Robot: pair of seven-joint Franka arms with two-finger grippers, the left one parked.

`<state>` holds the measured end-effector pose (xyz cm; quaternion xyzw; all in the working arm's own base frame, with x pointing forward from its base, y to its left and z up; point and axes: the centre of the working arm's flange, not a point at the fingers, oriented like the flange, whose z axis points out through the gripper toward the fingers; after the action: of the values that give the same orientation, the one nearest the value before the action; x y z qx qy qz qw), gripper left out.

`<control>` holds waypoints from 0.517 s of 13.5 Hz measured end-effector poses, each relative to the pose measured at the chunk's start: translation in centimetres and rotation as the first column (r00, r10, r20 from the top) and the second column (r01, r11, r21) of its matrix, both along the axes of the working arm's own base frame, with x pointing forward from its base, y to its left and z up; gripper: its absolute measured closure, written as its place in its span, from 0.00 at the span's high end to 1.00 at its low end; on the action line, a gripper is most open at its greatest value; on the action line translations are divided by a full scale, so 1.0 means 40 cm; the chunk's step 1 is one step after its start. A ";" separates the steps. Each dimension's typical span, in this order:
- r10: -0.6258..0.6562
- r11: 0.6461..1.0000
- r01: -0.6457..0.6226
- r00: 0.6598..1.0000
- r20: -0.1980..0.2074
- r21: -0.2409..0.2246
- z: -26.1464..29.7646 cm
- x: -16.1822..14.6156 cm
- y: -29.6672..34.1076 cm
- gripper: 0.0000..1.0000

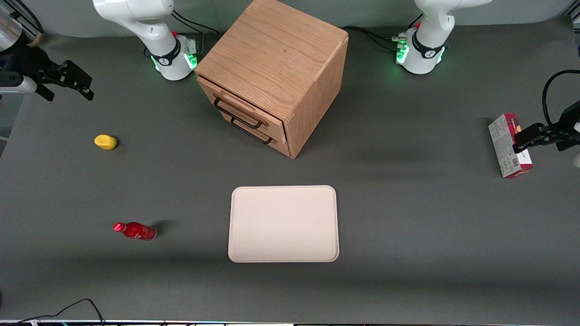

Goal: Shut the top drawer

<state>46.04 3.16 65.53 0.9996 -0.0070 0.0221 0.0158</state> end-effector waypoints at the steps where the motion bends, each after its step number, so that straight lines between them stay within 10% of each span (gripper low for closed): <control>1: -0.001 1.000 0.001 1.000 -0.002 0.000 -0.003 -0.003 -0.002 1.00; 7: -0.001 1.000 0.001 1.000 0.007 0.002 -0.022 0.005 -0.002 1.00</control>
<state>46.22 3.06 64.66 0.9995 -0.0077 0.0255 0.0151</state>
